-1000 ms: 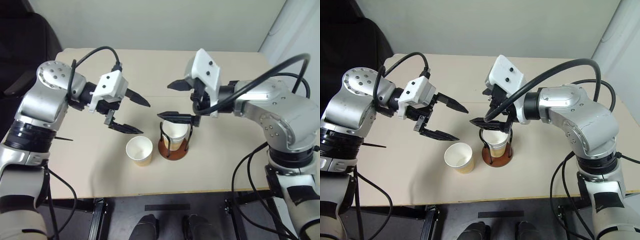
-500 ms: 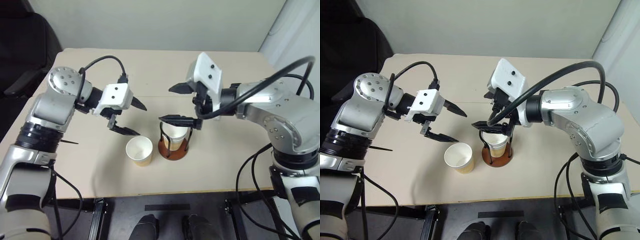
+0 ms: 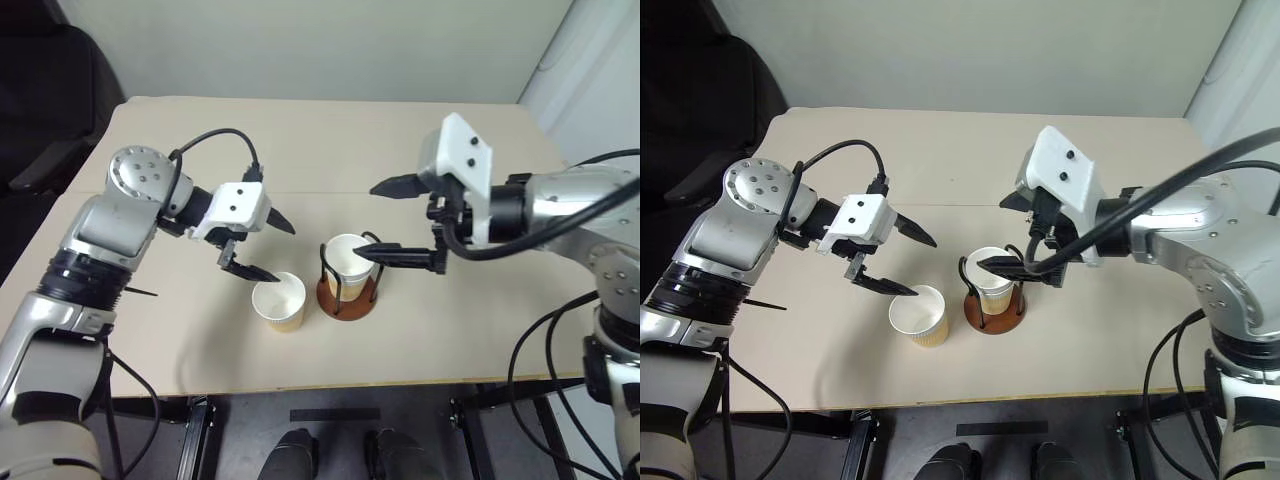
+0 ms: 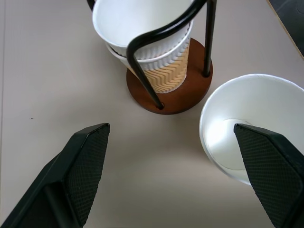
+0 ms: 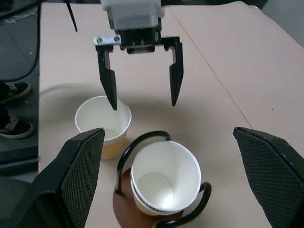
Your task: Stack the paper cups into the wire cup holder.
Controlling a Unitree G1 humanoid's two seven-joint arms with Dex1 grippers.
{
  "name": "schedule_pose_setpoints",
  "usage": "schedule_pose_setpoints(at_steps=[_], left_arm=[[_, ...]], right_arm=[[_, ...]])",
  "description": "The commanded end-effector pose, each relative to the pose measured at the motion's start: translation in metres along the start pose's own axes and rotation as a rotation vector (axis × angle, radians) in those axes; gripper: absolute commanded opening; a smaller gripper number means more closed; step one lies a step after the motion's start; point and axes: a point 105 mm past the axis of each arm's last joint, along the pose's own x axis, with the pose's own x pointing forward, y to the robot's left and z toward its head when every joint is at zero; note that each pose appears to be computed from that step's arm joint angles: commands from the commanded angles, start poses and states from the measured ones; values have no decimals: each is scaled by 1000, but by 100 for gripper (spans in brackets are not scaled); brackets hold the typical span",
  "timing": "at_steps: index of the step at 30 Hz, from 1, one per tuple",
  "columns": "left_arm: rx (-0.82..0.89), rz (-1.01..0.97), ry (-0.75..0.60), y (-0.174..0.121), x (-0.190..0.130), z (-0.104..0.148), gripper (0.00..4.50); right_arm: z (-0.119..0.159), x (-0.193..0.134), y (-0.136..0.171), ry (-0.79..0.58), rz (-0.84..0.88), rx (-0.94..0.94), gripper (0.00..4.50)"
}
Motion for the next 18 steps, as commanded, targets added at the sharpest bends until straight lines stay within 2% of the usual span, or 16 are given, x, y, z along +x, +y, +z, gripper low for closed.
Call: schedule_pose_setpoints(at_steps=[1, 3, 7, 18], left_arm=[[32, -31, -3, -2, -4, 4, 450], [36, -43, -3, -3, -2, 4, 450], [42, -62, -7, -2, 1, 5, 450], [38, -100, -13, -4, 11, 4, 450]], right_arm=[[-6, -17, 6, 68, -6, -51, 442], [-17, -22, 10, 138, 0, -78, 442], [-25, -27, 10, 184, -8, -97, 442], [-28, -30, 7, 193, -27, -112, 442]])
